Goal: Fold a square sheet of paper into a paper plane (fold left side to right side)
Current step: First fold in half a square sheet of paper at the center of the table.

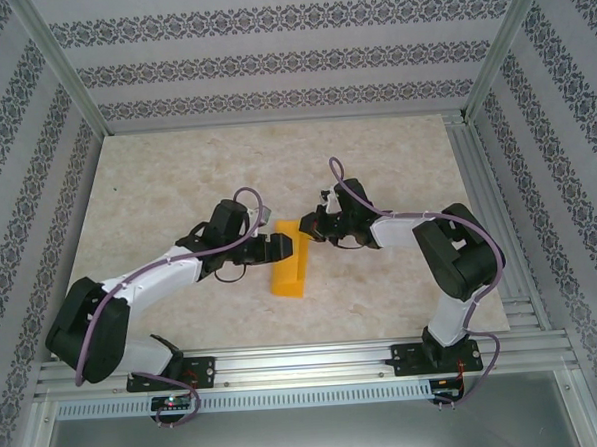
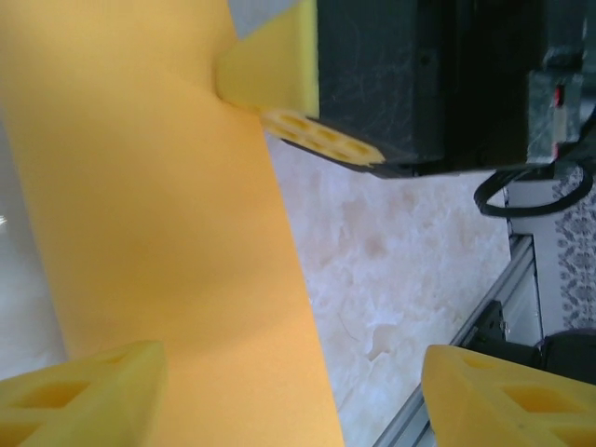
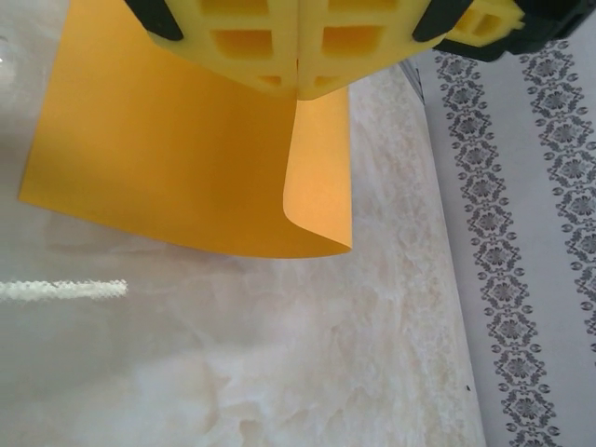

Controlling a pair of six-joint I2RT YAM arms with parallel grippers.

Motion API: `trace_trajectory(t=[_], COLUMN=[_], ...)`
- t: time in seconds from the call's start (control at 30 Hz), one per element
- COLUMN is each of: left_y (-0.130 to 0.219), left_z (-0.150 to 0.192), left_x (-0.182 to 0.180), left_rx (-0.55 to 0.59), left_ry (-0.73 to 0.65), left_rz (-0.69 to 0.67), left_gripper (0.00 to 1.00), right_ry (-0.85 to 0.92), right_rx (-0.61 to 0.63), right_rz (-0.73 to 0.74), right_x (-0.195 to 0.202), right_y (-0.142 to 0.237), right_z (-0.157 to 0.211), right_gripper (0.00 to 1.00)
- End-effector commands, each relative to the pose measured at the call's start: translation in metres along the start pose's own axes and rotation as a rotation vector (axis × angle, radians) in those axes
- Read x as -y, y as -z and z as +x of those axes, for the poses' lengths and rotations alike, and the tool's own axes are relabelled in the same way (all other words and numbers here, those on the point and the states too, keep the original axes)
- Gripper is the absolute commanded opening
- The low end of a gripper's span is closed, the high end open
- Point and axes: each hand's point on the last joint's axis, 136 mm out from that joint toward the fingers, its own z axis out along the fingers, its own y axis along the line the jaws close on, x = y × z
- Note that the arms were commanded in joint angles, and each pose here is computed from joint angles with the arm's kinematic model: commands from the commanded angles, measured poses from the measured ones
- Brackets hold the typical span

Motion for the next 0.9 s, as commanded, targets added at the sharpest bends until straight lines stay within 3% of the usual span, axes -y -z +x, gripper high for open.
trace_trajectory(t=[0.0,0.17,0.53,0.67,0.87], left_y=[0.018,0.007,-0.022,-0.031,-0.038], left_z=[-0.006,0.005,0.010,0.014,0.018], left_x=[-0.034,-0.055,-0.061,-0.067,-0.071], left_rx=[0.054,-0.006,-0.080,-0.103,-0.123], left_ry=[0.125,0.177,0.186,0.186,0.181], left_rz=[-0.171,-0.218,-0.194,-0.214,-0.238], left_gripper=[0.79,0.80,0.59,0.58,0.57], right_ry=[0.034,0.026,0.020,0.024,0.049], right_rx=[0.000,-0.004,-0.004,-0.006,0.008], right_rz=[0.024,0.048,0.078,0.082,0.117], right_x=[0.005,0.015,0.025,0.025,0.026], right_y=[0.002,-0.001,-0.005,-0.005,0.006], right_z=[0.009,0.010,0.009,0.009,0.007], right_gripper=[0.01,0.02,0.03,0.09,0.29])
